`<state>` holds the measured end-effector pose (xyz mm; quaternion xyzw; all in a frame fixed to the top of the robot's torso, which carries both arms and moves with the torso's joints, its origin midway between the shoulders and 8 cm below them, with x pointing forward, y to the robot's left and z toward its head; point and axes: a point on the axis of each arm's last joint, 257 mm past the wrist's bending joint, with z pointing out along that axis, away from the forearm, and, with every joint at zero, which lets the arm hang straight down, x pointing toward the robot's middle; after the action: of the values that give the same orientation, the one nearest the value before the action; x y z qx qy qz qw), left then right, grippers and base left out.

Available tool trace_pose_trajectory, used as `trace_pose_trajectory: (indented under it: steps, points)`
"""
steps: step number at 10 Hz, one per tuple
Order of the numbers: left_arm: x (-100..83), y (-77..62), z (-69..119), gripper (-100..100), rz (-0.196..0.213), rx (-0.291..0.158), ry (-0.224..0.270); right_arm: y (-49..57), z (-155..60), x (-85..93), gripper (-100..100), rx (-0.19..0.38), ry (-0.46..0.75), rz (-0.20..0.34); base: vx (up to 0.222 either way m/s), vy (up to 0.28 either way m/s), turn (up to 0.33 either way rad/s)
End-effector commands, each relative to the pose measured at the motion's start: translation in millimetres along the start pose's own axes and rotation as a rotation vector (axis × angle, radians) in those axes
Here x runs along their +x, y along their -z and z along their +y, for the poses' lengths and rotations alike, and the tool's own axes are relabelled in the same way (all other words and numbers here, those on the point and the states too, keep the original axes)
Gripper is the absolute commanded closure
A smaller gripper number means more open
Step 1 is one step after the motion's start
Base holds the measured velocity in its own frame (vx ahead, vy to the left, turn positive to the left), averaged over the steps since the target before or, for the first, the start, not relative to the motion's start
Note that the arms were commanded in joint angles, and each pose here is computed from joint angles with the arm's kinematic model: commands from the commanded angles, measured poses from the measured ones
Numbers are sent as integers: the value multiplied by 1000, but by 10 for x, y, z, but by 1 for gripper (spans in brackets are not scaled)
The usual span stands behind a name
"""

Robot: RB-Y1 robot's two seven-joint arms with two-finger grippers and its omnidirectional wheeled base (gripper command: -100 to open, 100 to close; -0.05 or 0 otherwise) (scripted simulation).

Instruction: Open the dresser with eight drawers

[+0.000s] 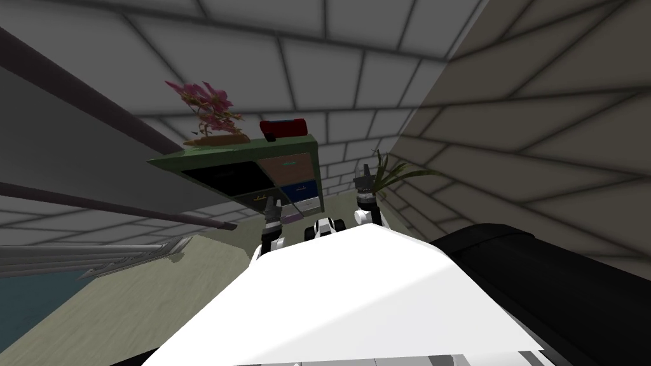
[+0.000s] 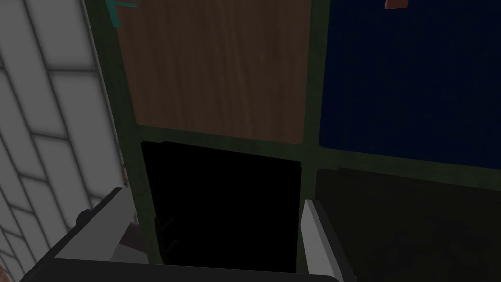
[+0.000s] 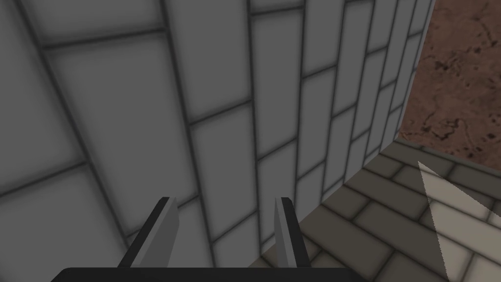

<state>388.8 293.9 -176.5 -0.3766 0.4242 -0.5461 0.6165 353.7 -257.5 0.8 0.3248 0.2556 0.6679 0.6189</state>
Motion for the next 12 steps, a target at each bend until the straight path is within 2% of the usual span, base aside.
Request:
trace_pose_trajectory:
  steps: [1, 7, 12]
  points:
    - [1, 85, 232, -100, -5, -35, 9, 0, 0, 0, 0, 0, 0, 0, 120, -102, -20]
    - [72, 350, 704, -100, -34, -115, 48, 0, 0, 0, 0, 0, 0, 0, 89, -107, -18]
    - [268, 469, 902, -100, -97, -147, 128, 0, 0, 0, 0, 0, 0, 0, 61, -62, -10]
